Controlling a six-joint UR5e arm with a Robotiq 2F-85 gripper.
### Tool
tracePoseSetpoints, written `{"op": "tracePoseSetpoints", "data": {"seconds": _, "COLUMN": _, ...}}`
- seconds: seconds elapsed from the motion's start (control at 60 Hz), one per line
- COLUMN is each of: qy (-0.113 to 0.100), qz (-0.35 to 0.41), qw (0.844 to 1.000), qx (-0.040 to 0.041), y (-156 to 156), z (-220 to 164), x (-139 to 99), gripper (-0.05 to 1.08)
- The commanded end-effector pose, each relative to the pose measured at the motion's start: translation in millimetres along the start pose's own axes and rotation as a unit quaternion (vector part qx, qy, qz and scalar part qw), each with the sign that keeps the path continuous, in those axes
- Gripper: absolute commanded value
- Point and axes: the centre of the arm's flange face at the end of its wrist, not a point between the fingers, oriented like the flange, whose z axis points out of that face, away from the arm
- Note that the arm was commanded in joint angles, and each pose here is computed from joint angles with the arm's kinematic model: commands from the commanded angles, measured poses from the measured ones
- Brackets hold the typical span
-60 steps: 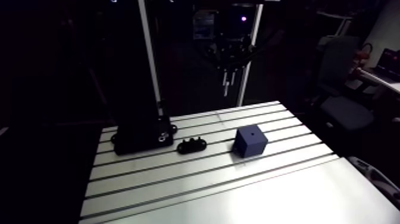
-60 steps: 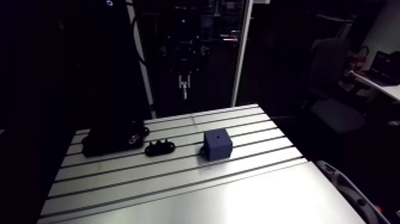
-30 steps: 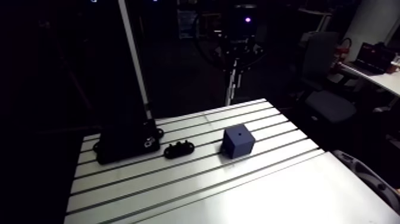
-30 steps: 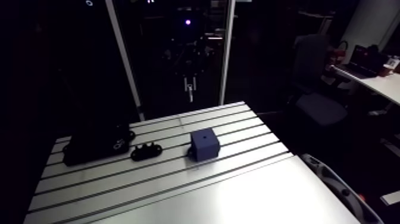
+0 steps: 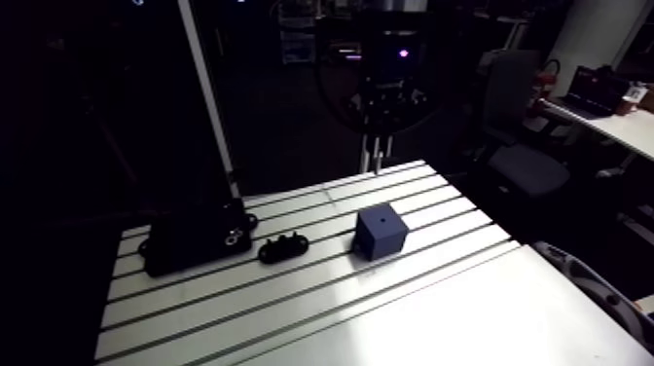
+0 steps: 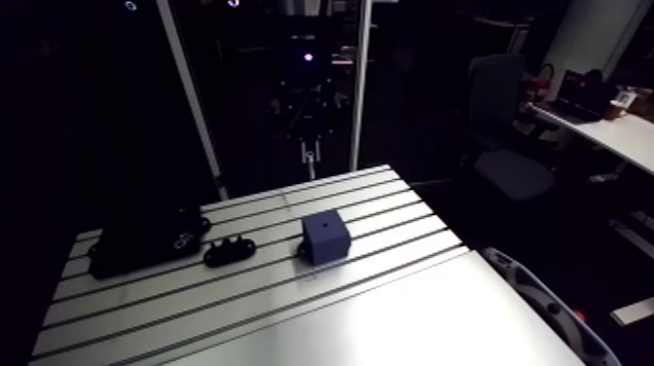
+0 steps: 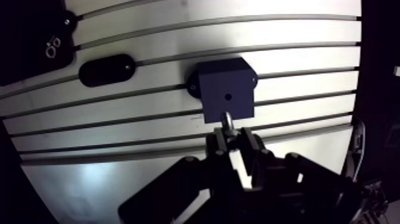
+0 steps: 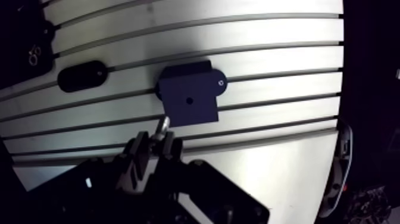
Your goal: Pick up the M10 bolt and insert it into the hole until fully seated.
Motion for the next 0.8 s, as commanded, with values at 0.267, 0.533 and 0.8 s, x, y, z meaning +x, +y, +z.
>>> {"op": "tracePoseSetpoints", "data": {"seconds": 0.267, "qy": -0.006, "qz": -0.002, "qw": 1.000, "qx": 0.0036, "y": 28, "z": 29, "x": -1, "gripper": 1.08}}
{"op": "tracePoseSetpoints", "data": {"seconds": 0.533, "qy": -0.022, "qz": 0.001, "qw": 1.000, "qx": 0.0130, "y": 36, "z": 45, "x": -8, "gripper": 1.08}}
{"op": "tracePoseSetpoints", "data": {"seconds": 0.8, "qy": -0.033, "qz": -0.003, "qw": 0.999, "qx": 0.0180, "y": 33, "z": 57, "x": -13, "gripper": 1.08}}
